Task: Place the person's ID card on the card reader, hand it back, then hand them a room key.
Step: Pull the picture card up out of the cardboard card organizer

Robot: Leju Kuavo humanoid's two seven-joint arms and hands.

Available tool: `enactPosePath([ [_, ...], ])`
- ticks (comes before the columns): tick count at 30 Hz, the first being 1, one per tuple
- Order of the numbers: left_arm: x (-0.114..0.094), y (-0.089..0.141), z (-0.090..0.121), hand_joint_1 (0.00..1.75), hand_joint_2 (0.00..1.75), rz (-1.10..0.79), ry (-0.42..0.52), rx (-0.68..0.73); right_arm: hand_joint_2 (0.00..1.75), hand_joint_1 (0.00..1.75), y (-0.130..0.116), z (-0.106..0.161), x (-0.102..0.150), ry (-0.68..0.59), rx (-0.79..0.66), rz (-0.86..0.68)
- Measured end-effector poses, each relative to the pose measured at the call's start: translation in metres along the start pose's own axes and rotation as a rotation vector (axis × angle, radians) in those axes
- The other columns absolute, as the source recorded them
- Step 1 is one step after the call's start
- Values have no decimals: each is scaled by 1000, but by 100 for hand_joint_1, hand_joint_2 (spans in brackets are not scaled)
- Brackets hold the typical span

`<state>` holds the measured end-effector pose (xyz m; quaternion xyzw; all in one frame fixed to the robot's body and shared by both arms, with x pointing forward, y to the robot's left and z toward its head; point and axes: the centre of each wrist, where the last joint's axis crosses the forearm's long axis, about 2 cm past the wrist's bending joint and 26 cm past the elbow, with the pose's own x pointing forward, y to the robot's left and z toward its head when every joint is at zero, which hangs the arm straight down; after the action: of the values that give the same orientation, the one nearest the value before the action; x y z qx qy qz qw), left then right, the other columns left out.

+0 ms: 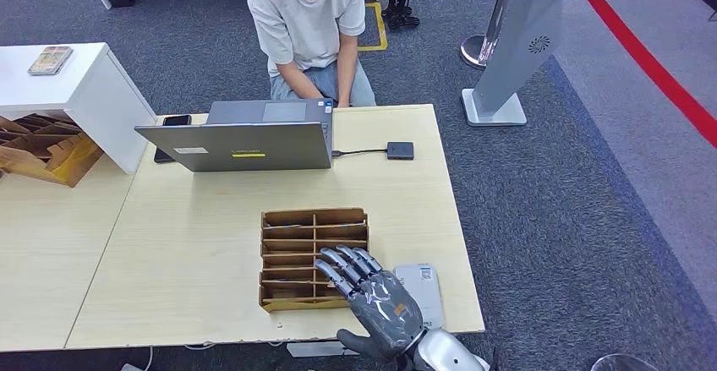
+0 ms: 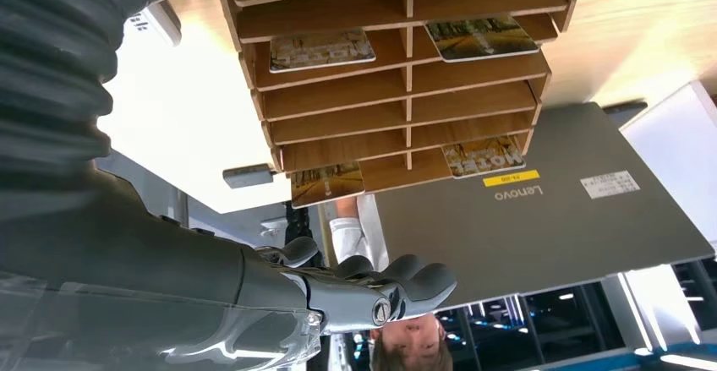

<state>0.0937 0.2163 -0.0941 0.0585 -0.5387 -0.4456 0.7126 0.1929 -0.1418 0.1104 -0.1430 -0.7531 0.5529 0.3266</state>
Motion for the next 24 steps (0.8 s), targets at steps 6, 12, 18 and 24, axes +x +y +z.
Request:
enactPosePath([
  [6,0,0,-1,0,0,-4,-9,-12,175,0,2,-4,-3,19,23,-7],
  [12,1,0,-1,0,0,-9,-15,-19,175,0,4,-6,-6,30,37,-3],
  [18,1,1,-2,0,0,-7,-4,-24,175,0,3,-13,-7,64,74,2],
  [24,2,3,-5,0,0,-12,-17,-26,175,20,3,-20,-8,73,66,1],
])
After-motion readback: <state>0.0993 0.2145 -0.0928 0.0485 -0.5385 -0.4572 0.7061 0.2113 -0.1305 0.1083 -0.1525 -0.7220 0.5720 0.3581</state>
